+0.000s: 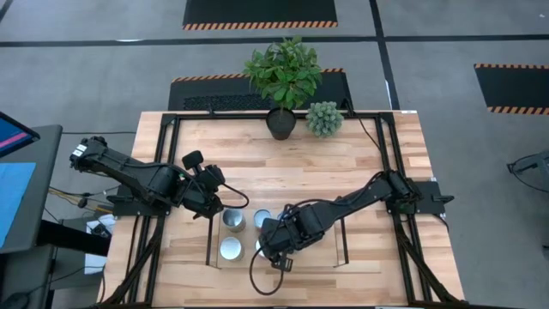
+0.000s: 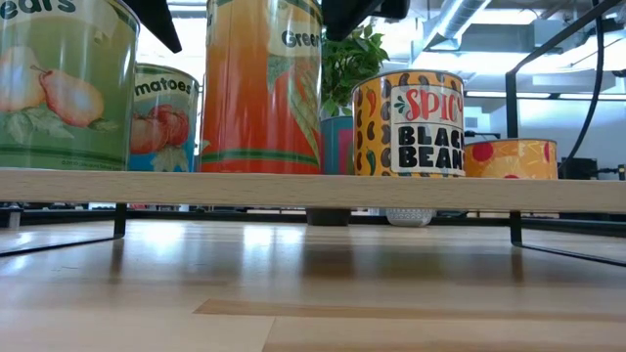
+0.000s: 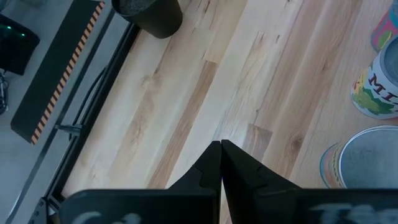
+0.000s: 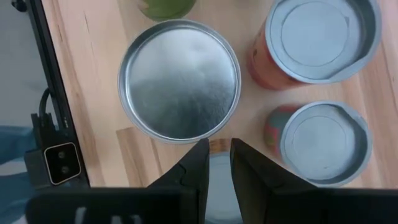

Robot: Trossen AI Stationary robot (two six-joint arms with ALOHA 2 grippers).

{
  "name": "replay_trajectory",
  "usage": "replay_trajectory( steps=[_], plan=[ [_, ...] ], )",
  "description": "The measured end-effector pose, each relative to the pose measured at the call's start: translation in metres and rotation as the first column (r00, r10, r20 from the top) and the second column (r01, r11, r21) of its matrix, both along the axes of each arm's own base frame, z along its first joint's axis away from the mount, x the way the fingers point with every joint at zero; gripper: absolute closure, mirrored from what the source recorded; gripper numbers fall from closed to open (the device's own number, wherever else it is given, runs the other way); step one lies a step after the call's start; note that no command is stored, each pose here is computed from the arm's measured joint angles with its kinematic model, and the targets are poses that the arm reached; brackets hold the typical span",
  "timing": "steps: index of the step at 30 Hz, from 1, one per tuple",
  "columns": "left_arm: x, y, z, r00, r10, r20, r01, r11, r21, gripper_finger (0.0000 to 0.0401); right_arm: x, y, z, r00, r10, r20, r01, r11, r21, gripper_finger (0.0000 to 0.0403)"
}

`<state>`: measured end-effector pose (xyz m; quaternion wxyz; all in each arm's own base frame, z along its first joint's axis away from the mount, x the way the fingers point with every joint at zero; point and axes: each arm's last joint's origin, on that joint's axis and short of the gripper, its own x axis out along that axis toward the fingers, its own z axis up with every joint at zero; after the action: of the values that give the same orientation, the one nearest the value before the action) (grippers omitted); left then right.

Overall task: Pick and place cans onto a shelf
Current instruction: Put the orange bean can on the shelf aligned with the orange mix fruit can

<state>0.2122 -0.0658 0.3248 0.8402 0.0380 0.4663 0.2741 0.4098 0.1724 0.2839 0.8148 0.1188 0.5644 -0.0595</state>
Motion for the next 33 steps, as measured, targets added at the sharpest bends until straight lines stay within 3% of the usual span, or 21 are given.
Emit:
replay_trajectory(
  steps=[11, 25, 33],
  plan=[
    [0.0, 0.0, 0.0, 1.0, 0.0, 0.001, 0.0, 1.0, 0.0, 0.0401, -0.0057, 0.0034, -0.0012, 0.998, -0.053, -0.031, 0.053, 0.998, -0.016, 0.0311],
    [0.0006, -0.0003, 0.0002, 1.0, 0.001, 0.007, 0.0, 1.0, -0.003, 0.0401, -0.0027, 0.0039, -0.0002, 1.0, -0.024, -0.001, 0.024, 1.0, -0.013, 0.0311],
    [0.0006, -0.0002, 0.0002, 1.0, 0.001, 0.007, -0.001, 1.0, -0.003, 0.0401, -0.0052, 0.0063, -0.0016, 0.997, -0.08, -0.018, 0.08, 0.997, 0.002, 0.0311]
  ],
)
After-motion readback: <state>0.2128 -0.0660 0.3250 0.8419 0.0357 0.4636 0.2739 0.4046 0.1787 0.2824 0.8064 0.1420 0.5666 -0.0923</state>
